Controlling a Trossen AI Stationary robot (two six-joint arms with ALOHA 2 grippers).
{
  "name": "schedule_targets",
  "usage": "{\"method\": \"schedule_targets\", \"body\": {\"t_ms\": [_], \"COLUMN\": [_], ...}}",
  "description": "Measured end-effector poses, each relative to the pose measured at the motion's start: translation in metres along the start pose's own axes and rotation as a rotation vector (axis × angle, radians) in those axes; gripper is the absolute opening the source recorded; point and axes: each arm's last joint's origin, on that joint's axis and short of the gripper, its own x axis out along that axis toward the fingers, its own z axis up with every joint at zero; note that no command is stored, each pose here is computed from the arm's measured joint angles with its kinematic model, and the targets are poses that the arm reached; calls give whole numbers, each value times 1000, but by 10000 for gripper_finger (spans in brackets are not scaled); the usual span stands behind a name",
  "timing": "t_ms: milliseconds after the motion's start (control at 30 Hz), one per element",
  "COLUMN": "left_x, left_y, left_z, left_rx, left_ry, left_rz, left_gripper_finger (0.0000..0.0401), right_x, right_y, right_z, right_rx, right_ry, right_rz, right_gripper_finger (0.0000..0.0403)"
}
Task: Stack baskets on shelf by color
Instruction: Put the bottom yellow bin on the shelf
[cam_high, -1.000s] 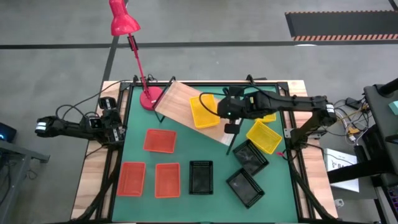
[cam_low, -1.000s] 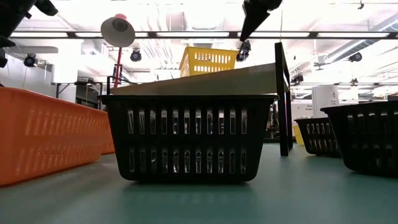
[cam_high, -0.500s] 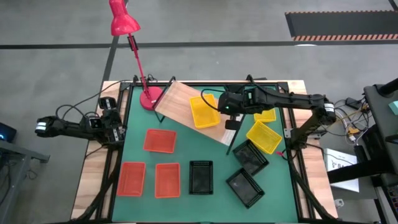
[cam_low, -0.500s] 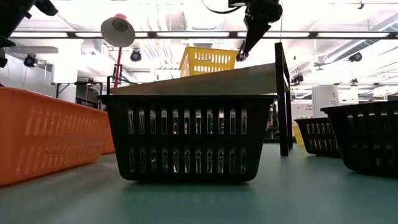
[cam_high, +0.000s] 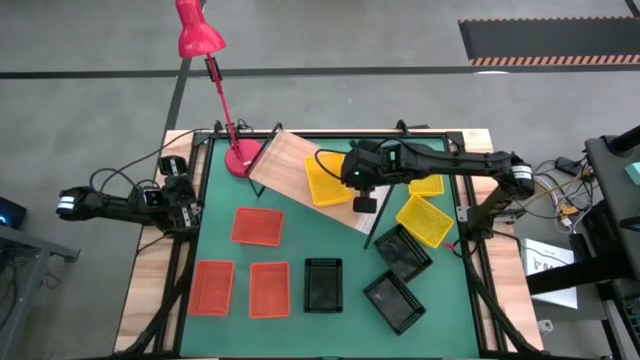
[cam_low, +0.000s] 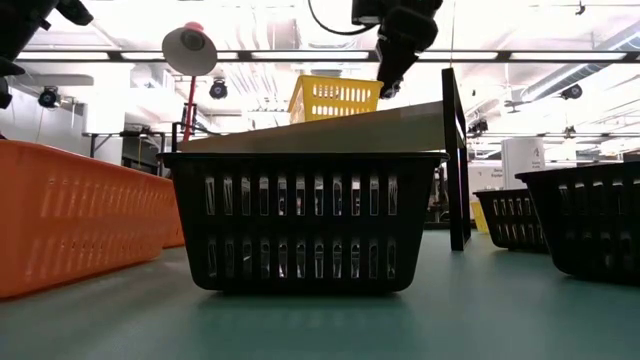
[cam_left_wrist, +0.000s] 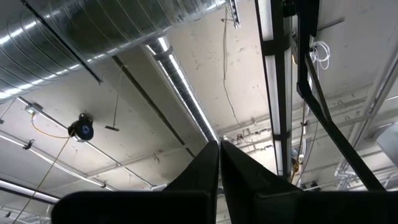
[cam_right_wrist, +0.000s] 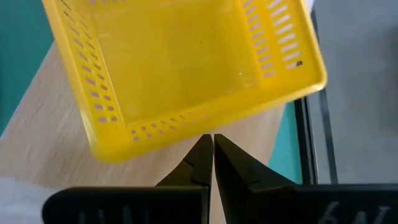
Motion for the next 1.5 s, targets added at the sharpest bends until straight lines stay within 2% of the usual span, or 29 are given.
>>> {"method": "schedule_targets", "body": {"t_ms": [167, 367, 567, 800, 1000, 1267, 1500], "left_x": [0, 0, 0, 0, 0, 0, 0], "left_y": [0, 0, 0, 0, 0, 0, 0], "left_z": [0, 0, 0, 0, 0, 0, 0], "left_rx": [0, -1, 0, 0, 0, 0, -1], "left_ry": [0, 0, 0, 0, -1, -1, -1], "left_rz": [0, 0, 0, 0, 1, 0, 0], "left_gripper_finger": [1, 1, 1, 1, 1, 1, 1], "right_x": [12, 19, 25, 48, 59, 56, 62], "right_y": [4, 7, 4, 10, 17, 11, 0], "right_z": [3, 19, 29, 33, 41, 49, 48], "right_rx": [-14, -11, -31, -56, -66, -69, -94], "right_ry": [11, -136, -222, -201, -274, -378, -363], "right_rz": [41, 130, 107, 138, 299, 265, 165], "right_gripper_finger": [8, 8, 8, 8, 8, 8, 8]}}
